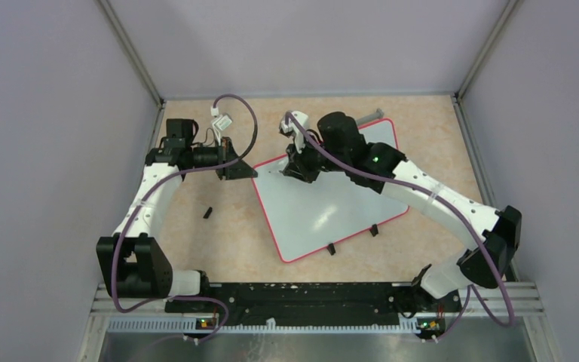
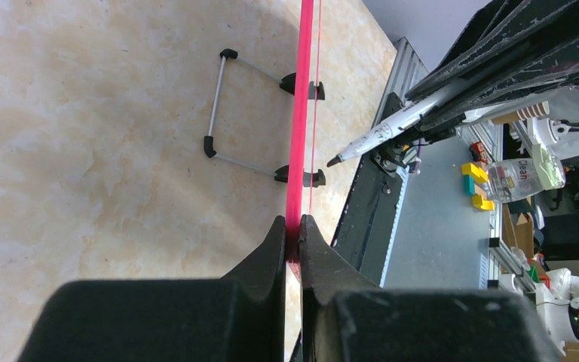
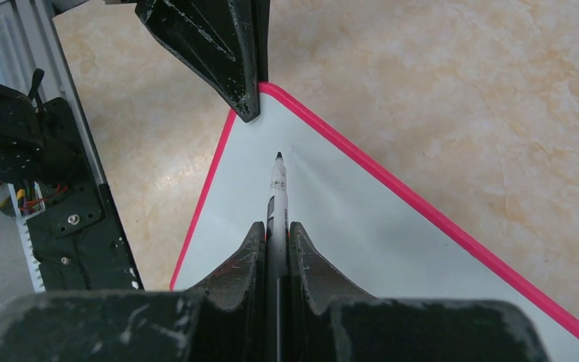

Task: Write a sentence on the whiteboard

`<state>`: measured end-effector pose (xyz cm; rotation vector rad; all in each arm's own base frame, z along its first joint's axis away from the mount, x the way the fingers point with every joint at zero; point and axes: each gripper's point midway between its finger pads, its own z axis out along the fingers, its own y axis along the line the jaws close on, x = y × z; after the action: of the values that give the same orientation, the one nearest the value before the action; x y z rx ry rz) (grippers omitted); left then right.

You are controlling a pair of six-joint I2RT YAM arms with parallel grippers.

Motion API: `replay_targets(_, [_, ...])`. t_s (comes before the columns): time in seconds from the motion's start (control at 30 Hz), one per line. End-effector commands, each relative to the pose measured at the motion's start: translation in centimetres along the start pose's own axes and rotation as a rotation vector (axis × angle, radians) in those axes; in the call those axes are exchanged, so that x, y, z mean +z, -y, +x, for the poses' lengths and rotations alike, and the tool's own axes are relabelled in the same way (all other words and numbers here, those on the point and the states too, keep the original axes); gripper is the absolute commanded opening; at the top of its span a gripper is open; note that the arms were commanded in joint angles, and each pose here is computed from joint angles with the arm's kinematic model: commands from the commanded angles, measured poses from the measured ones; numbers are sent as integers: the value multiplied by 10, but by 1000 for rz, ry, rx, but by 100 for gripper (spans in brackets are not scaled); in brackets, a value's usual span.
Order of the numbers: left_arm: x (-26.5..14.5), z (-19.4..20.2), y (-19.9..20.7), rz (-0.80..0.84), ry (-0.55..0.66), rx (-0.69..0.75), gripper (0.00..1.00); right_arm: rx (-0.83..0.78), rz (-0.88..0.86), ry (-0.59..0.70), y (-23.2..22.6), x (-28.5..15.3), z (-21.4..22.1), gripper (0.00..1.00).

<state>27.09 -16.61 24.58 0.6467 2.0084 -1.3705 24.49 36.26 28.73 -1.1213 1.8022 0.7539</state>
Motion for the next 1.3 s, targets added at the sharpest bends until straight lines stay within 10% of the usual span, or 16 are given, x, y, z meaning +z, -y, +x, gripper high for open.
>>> replay_targets(0.0, [-3, -5, 10, 20, 25, 54, 0, -10, 32, 49, 2, 1, -22, 0])
replay_targets(1.27, [-3, -4, 8, 19, 25, 66, 0, -68, -8, -61, -14, 22, 12, 0])
